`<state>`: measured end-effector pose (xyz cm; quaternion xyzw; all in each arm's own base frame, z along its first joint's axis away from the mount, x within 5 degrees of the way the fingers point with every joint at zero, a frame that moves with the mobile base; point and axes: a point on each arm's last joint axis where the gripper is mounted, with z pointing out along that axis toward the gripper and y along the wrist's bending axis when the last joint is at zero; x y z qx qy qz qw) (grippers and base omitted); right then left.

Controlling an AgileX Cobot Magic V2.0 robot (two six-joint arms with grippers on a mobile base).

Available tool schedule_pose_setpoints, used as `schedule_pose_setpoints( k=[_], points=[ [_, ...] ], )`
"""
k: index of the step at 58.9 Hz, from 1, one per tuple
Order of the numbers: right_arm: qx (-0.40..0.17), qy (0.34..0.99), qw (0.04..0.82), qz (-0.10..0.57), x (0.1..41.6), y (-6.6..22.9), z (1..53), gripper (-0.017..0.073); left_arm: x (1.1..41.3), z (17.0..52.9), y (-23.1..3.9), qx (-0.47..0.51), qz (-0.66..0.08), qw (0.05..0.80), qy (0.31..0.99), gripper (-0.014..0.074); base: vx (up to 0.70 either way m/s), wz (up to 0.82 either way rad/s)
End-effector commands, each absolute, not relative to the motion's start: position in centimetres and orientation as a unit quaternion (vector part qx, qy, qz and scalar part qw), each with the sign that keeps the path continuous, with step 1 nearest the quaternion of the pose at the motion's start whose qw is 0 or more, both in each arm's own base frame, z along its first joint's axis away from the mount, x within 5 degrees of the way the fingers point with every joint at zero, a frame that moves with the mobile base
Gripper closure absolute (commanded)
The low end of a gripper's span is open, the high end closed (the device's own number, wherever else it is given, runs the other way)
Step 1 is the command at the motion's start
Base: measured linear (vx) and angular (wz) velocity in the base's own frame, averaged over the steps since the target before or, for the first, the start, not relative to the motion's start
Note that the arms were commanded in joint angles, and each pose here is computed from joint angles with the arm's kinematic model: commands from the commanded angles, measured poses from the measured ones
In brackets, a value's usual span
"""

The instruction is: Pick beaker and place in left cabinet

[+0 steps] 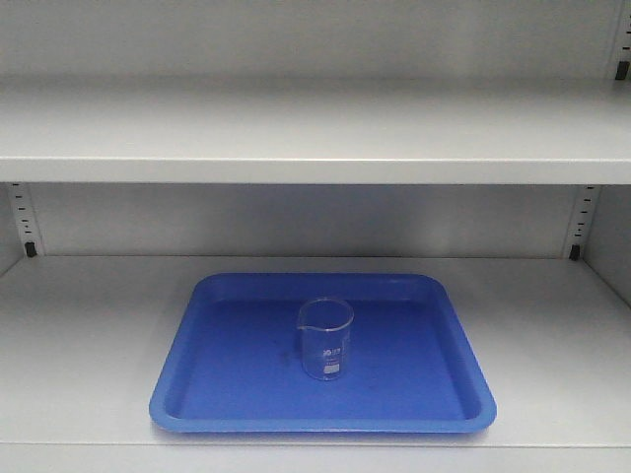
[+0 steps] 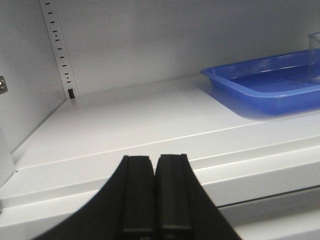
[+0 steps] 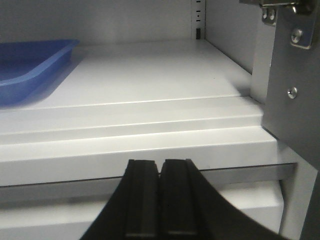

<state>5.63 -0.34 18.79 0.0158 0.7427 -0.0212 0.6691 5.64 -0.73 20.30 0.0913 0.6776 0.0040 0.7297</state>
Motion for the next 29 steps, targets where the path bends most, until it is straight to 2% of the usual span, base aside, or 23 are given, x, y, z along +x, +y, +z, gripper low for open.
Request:
schedule_pose_setpoints(
  k=[1,29],
  points=[
    [0.01,0.714,0.7,-0.029,5.6,-0.34,19.36,0.0568,5.49,20.54,-0.74,0.087,0.001,0.756,0.649,0.0592,0.0,0.0],
    [0.011,0.714,0.7,-0.028,5.6,-0.34,19.36,0.0568,5.49,20.54,-0.74,0.087,0.001,0.756,0.649,0.0592,0.0,0.0]
  ],
)
